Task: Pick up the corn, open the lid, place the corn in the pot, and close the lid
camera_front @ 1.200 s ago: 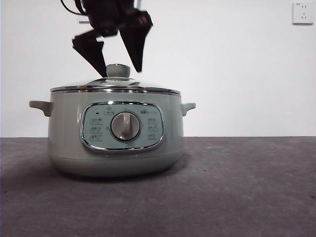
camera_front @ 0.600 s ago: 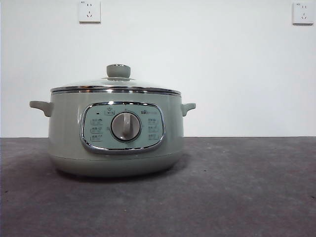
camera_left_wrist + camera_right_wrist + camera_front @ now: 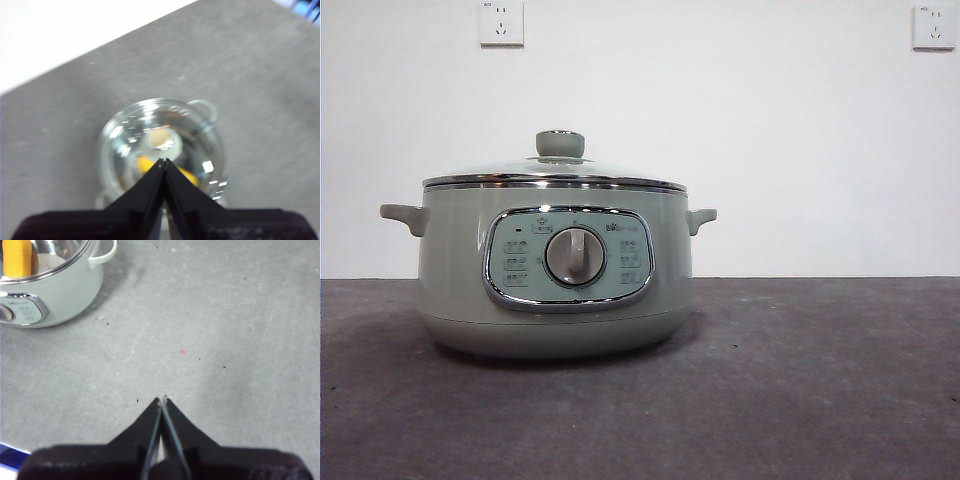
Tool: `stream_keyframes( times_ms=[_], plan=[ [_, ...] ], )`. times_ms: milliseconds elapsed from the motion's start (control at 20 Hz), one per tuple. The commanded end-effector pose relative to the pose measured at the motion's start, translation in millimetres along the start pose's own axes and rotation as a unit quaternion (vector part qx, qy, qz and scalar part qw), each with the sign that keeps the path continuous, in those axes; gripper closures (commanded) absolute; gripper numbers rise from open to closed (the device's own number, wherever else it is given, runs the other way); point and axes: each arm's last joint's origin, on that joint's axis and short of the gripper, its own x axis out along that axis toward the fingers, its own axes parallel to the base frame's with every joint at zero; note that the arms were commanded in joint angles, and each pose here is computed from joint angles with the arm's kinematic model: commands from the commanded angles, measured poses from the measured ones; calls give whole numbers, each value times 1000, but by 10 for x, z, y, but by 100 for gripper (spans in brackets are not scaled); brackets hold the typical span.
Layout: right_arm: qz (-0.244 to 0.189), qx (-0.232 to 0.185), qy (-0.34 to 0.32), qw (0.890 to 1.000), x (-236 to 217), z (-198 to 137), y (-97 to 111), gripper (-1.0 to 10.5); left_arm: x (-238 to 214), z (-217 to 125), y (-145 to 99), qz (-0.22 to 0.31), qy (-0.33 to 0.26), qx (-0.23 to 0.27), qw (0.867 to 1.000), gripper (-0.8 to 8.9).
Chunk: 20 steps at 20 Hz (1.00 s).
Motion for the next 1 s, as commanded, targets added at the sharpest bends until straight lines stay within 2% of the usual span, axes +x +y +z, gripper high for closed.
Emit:
stream_keyframes(
  times_ms=[50, 200, 350, 450, 550, 650, 800, 1000],
  plan=[
    [-7, -4, 14, 1000, 21, -34, 1, 957, -5, -67, 59, 20, 11, 17, 1000, 816],
    [-7, -3, 14, 1000, 21, -34, 1, 957, 78, -308, 197, 48, 56, -12, 997, 816],
    [-7, -4, 14, 1000, 22, -34, 2, 957, 248, -745, 301, 73, 109, -40, 991, 816],
    [-7, -4, 14, 1000, 22, -34, 2, 957, 379, -1067, 362, 98, 67, -63, 991, 816],
    [-7, -4, 14, 1000, 22, -33, 2, 957, 515, -1451, 388, 130, -8, -77, 989, 816],
    [-7, -4, 14, 1000, 22, -34, 2, 957, 650, -1891, 366, 162, -78, -77, 981, 816],
    [-7, -4, 14, 1000, 22, -34, 2, 957, 853, -2552, 277, 198, -169, -87, 962, 816],
    [-7, -4, 14, 1000, 22, -34, 2, 957, 1093, -3246, 132, 203, -216, -129, 946, 816]
  ],
)
